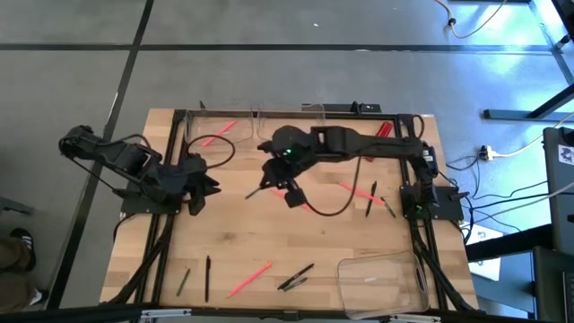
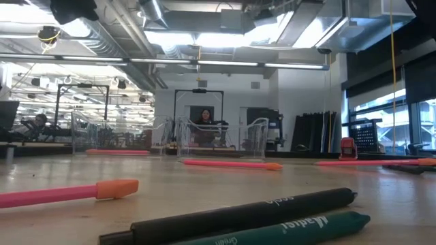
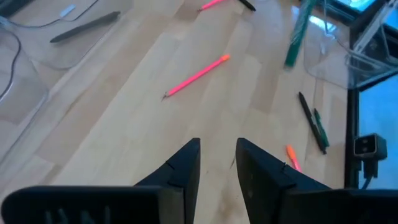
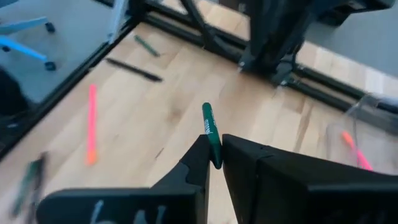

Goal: Sort crayons/erasers/pens/pencils in bins
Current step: Put the green crayon into the bottom transparent bin

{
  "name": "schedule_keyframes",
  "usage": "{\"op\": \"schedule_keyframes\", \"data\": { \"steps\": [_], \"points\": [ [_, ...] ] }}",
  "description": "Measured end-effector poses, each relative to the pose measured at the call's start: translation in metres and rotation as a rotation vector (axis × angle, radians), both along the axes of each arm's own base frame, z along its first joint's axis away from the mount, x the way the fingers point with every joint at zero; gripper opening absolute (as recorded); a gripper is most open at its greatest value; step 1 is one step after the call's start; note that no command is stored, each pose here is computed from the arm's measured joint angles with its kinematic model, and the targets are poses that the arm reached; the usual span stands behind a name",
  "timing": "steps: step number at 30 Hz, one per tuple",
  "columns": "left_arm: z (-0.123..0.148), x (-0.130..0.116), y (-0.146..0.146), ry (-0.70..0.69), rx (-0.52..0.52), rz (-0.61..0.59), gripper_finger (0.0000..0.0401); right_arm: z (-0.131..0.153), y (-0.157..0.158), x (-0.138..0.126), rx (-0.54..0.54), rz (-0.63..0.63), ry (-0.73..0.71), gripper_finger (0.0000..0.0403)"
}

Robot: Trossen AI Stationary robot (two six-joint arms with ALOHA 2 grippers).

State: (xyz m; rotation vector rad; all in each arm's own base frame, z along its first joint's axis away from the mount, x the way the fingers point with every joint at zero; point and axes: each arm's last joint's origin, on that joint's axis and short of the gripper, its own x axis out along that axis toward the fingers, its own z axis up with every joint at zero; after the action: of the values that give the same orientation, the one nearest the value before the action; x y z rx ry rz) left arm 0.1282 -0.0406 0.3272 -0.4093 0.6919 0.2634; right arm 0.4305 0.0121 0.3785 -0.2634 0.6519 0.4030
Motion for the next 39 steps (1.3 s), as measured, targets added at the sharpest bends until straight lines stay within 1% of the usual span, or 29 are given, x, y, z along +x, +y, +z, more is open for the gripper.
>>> {"op": "schedule_keyframes", "data": {
  "steps": [3,7,9,12,15,19,20,24,28,32,36,39],
  "points": [
    [-0.001,0.001,-0.003,0.006,0.012,-0.027,0.0095,0.015,0.013,-0.012,-0.002,-0.02,0.056,0.0034],
    [-0.002,0.004,-0.009,0.007,0.013,-0.059,0.0095,0.029,0.036,-0.027,0.079,-0.058,0.147,0.0033],
    [-0.001,0.005,-0.013,-0.002,0.015,-0.087,0.0095,0.031,0.049,-0.037,0.114,-0.092,0.223,0.0035],
    [0.0,0.007,-0.019,-0.023,0.036,-0.137,0.0095,0.031,0.067,-0.05,0.132,-0.174,0.328,0.0036],
    [0.0,0.007,-0.023,-0.037,0.058,-0.182,0.0095,0.025,0.084,-0.065,0.132,-0.281,0.472,0.0034],
    [0.002,0.008,-0.027,-0.057,0.089,-0.22,0.0095,0.019,0.105,-0.083,0.167,-0.403,0.641,0.0035],
    [0.002,0.009,-0.028,-0.067,0.095,-0.225,0.0095,0.019,0.111,-0.086,0.187,-0.428,0.655,0.0035],
    [0.006,0.01,-0.03,-0.114,0.136,-0.248,0.0095,0.019,0.136,-0.095,0.284,-0.461,0.715,0.0036],
    [0.01,0.015,-0.035,-0.165,0.201,-0.314,0.0095,0.007,0.158,-0.103,0.348,-0.539,0.838,0.0036],
    [0.011,0.021,-0.038,-0.19,0.247,-0.352,0.0095,-0.014,0.179,-0.112,0.374,-0.591,1.004,0.0036],
    [0.009,0.024,-0.04,-0.179,0.275,-0.372,0.0095,-0.037,0.199,-0.123,0.363,-0.643,1.171,0.0037],
    [0.009,0.025,-0.041,-0.176,0.277,-0.373,0.0095,-0.057,0.208,-0.131,0.318,-0.685,1.259,0.0037]
  ]
}}
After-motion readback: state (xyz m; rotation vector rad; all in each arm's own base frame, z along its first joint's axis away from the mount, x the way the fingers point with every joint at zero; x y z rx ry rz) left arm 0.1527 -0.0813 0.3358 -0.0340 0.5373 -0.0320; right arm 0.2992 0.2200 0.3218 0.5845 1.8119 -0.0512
